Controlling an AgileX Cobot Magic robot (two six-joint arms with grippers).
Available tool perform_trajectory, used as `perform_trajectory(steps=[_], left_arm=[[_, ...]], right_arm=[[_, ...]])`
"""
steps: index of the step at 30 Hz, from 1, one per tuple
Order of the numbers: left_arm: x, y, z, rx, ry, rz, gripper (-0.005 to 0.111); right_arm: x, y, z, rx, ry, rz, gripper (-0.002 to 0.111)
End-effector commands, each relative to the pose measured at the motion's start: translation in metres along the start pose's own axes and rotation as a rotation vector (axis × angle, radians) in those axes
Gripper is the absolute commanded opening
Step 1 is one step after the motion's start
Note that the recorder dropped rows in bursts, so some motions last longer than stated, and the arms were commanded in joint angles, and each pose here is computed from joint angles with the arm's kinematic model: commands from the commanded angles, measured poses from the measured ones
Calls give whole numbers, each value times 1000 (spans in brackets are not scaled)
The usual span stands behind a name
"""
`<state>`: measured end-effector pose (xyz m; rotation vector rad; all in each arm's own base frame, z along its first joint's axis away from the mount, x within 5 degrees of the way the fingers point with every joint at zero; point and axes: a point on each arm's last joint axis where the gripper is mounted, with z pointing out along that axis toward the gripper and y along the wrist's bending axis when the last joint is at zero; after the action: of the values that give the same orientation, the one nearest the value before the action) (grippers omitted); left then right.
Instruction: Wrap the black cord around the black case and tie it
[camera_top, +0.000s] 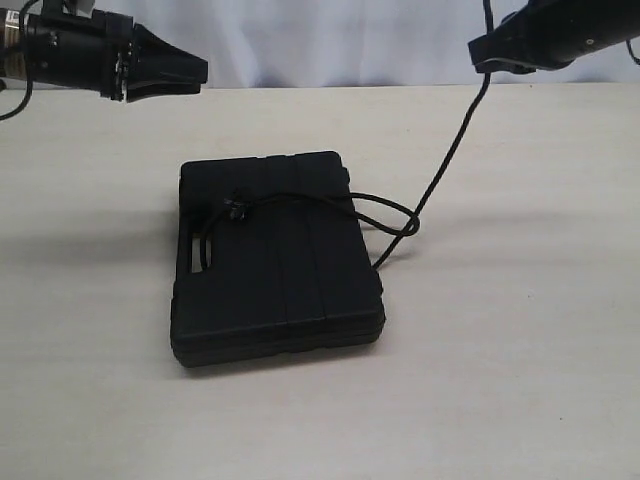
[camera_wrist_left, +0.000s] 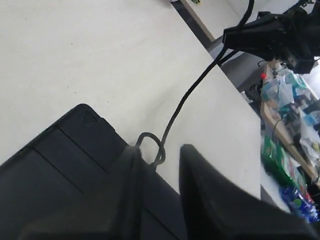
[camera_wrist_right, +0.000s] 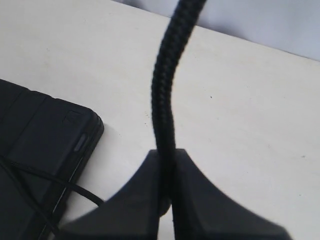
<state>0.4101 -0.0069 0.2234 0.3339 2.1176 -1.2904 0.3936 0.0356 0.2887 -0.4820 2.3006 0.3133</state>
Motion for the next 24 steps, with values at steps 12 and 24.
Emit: perform_trajectory(steps=[12,24], left_arm=[[-49,-151,16,-456,-272,759,0],[-5,-72,17,-1170,270,325,0]], right_arm=[[3,-5,-5,6,10,7,4],[2,-7,-3,21,-2,9,4]])
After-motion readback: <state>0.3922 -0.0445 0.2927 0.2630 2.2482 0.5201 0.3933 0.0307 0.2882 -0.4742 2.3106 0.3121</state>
